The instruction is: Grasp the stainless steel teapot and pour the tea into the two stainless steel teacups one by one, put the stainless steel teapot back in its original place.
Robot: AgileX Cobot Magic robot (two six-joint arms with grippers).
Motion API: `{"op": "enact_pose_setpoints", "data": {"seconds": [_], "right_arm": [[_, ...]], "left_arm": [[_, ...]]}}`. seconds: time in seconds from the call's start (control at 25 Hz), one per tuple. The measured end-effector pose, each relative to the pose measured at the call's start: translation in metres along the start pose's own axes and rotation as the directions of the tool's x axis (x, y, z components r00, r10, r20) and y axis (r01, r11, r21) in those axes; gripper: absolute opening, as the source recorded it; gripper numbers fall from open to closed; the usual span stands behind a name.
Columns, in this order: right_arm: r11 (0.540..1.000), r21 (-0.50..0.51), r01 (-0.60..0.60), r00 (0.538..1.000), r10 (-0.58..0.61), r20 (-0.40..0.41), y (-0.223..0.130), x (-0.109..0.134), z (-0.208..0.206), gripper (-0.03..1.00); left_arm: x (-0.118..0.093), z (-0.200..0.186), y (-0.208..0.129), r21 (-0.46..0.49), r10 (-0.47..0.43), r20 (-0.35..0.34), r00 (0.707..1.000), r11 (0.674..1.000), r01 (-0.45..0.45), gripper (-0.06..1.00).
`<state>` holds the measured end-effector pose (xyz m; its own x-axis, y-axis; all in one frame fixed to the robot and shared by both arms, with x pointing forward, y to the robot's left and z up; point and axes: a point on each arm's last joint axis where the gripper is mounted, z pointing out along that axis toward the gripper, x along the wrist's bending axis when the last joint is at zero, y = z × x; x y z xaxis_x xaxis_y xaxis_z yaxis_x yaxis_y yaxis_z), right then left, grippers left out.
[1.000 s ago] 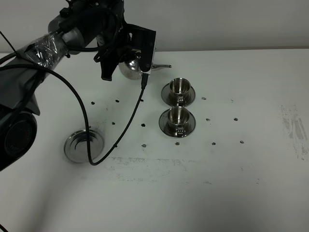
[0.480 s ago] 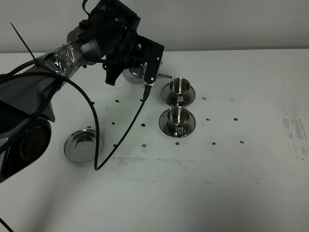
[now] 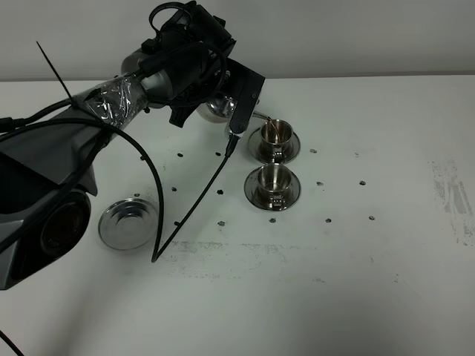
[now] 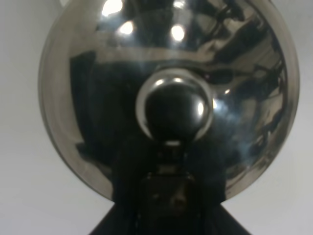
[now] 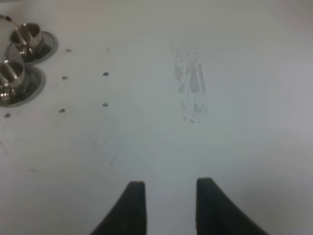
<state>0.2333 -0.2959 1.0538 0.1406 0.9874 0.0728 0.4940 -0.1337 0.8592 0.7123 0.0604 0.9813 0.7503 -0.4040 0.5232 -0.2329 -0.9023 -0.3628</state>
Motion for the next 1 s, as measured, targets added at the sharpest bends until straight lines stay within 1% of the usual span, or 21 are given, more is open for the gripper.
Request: {"op": "enact_pose_setpoints", "data": {"seconds": [0.68, 1.0], "right_arm": [[1.000, 0.000, 0.000, 1.000, 0.000, 0.000, 0.0000, 0.0000, 0.0000, 0.28], [1.000, 0.000, 0.000, 1.000, 0.000, 0.000, 0.0000, 0.0000, 0.0000, 0.28]], "left_arm": [[0.0039, -0.0077, 0.0078, 0.072, 0.078, -0.046, 0.996, 0.995, -0.074, 0.21], [0.0047, -0.0088, 0.0077, 0.093, 0.079, -0.055, 0.995, 0.993, -0.073, 0.21]]}}
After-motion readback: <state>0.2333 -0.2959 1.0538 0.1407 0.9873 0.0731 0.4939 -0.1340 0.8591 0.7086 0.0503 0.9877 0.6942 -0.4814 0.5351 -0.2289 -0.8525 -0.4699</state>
